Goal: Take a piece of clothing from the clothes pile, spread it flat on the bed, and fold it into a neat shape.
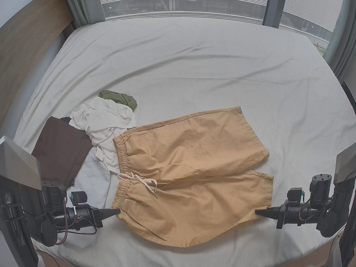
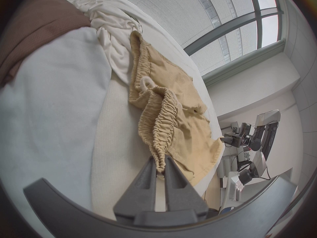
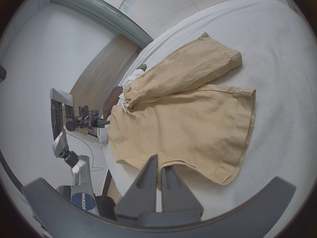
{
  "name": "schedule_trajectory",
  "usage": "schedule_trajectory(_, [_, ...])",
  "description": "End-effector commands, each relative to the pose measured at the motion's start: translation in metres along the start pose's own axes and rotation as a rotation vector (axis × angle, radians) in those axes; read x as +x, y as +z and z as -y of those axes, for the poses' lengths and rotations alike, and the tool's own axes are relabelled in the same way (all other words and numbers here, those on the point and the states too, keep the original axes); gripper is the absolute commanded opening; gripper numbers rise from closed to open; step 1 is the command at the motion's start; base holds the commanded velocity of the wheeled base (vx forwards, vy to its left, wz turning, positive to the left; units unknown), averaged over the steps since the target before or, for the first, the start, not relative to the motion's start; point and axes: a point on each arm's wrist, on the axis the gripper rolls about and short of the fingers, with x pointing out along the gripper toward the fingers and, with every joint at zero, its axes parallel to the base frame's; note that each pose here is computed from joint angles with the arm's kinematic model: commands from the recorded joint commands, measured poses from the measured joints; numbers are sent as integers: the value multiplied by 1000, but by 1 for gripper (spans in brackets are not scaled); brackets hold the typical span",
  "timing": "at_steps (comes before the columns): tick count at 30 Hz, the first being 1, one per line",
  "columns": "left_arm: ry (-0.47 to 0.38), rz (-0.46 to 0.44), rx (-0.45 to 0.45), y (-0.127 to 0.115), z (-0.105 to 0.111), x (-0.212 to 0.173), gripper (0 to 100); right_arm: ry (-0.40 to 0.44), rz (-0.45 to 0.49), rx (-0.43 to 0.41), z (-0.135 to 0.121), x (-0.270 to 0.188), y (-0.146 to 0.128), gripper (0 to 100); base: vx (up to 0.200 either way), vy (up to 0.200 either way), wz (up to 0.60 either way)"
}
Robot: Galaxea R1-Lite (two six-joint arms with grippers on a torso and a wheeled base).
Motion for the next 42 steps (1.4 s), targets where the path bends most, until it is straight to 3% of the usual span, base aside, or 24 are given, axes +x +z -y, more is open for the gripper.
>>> schedule_trajectory(1, [-39, 50, 19, 12, 15, -4, 0, 4, 23, 3, 3, 2, 5, 0, 0, 0, 0])
schedule_trajectory(14, [-67, 93, 22, 25, 19, -1, 0, 38, 142, 8, -2, -1, 36, 0, 0, 0, 0])
schedule_trajectory(26, [-94, 179, -25, 48, 25, -1, 0, 18, 258, -6, 8, -7, 63, 0, 0, 0, 0])
schedule_trajectory(42, [-108, 207, -23, 55, 31, -5, 0, 23, 323, -25, 8, -9, 81, 0, 0, 0, 0])
